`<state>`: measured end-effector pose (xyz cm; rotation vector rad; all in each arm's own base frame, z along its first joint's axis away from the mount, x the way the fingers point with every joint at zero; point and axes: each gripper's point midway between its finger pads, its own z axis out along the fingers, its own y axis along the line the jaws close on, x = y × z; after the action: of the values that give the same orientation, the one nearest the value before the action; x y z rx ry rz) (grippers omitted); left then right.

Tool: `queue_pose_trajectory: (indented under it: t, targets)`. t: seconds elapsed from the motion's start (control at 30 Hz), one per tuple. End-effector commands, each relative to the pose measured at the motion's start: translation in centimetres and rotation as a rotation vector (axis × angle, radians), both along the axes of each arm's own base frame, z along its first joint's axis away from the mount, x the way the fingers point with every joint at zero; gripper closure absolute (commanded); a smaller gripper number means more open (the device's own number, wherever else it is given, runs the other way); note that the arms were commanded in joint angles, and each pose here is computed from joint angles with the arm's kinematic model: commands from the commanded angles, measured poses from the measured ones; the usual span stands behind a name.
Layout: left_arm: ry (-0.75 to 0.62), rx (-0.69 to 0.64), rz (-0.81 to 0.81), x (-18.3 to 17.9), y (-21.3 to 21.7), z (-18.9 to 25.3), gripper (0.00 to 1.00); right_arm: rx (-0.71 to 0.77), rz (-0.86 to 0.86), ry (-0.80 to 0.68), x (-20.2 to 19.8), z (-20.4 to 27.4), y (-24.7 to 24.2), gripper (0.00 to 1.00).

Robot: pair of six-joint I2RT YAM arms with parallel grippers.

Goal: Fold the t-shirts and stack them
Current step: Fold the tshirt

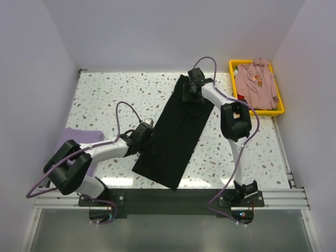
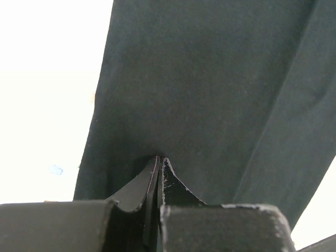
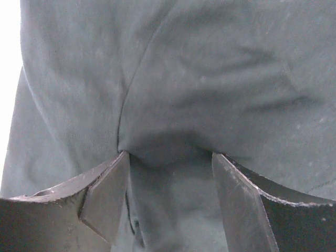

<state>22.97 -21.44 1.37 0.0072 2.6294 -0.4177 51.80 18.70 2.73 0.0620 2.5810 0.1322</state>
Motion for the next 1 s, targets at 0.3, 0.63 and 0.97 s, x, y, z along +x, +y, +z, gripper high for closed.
queue_pose_trajectory:
  t: [0.3,0.63,0.97]
  targets:
    - [0.046,-0.292,0.03,0.4,-5.3,-0.9,0.98,-0.112,0.192,-0.157,8.4,-1.1,0.4,0.22]
    - [0.007,-0.377,-0.026,2.9,-8.8,2.1,0.88,-0.086,0.216,-0.344,10.0,8.5,0.8,0.1]
    - [-0.117,-0.321,-0.118,2.9,-7.4,6.2,0.69,0.052,0.051,-0.356,2.2,18.6,-1.1,0.11]
